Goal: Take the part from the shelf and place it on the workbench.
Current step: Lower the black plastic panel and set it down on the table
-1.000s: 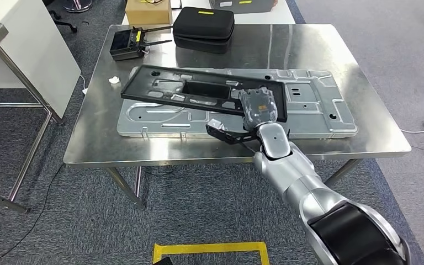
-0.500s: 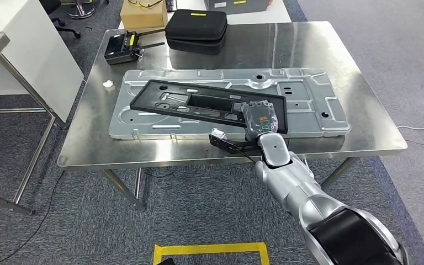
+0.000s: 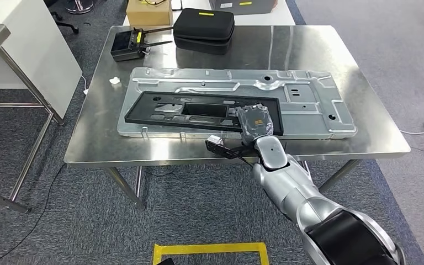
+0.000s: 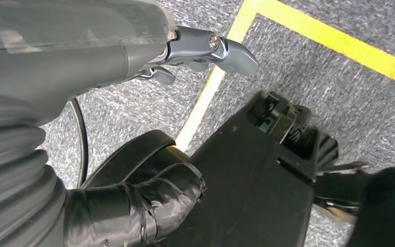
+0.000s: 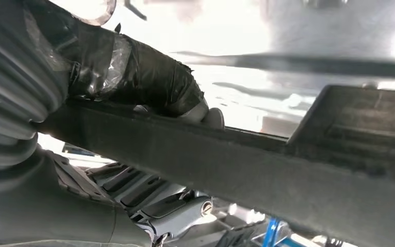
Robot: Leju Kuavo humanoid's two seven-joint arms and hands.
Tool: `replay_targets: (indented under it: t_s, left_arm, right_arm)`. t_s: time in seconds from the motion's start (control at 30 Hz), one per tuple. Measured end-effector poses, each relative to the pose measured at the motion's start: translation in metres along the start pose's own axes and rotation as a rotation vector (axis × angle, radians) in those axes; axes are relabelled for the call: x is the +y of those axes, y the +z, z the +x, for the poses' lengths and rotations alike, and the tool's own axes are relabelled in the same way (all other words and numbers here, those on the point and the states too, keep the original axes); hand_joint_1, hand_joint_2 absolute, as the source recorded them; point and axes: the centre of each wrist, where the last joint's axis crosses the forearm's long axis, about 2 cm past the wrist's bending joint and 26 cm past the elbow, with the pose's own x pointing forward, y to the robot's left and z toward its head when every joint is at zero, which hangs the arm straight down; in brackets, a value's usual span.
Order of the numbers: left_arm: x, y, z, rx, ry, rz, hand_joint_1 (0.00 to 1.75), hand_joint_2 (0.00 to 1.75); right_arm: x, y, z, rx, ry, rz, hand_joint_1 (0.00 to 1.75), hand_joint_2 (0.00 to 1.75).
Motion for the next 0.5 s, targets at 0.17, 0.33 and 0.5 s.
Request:
replay_targets:
  t_s: [0.17,0.33,0.5]
  left_arm:
    - [-0.0004,0.0001,-0.0003,-0.004,0.003,-0.002,0.0,1.75]
    - [-0.0008,-0.0002,0.0002,-0.006,0.005,-0.007,0.0,1.75]
    - [-0.0009,0.0001,-0.0003,-0.005,0.005,-0.008,0.0,1.75]
  right_arm:
    - [0.0034,0.0021,0.0024,-0.005,-0.009,0.02,1.75,1.75]
    - [0.0036,0.0016,0.0051,-0.006,-0.017,0.032,1.75,1.75]
    - [0.0035,0.001,0.0086,-0.01,-0.024,0.034,1.75,1.75]
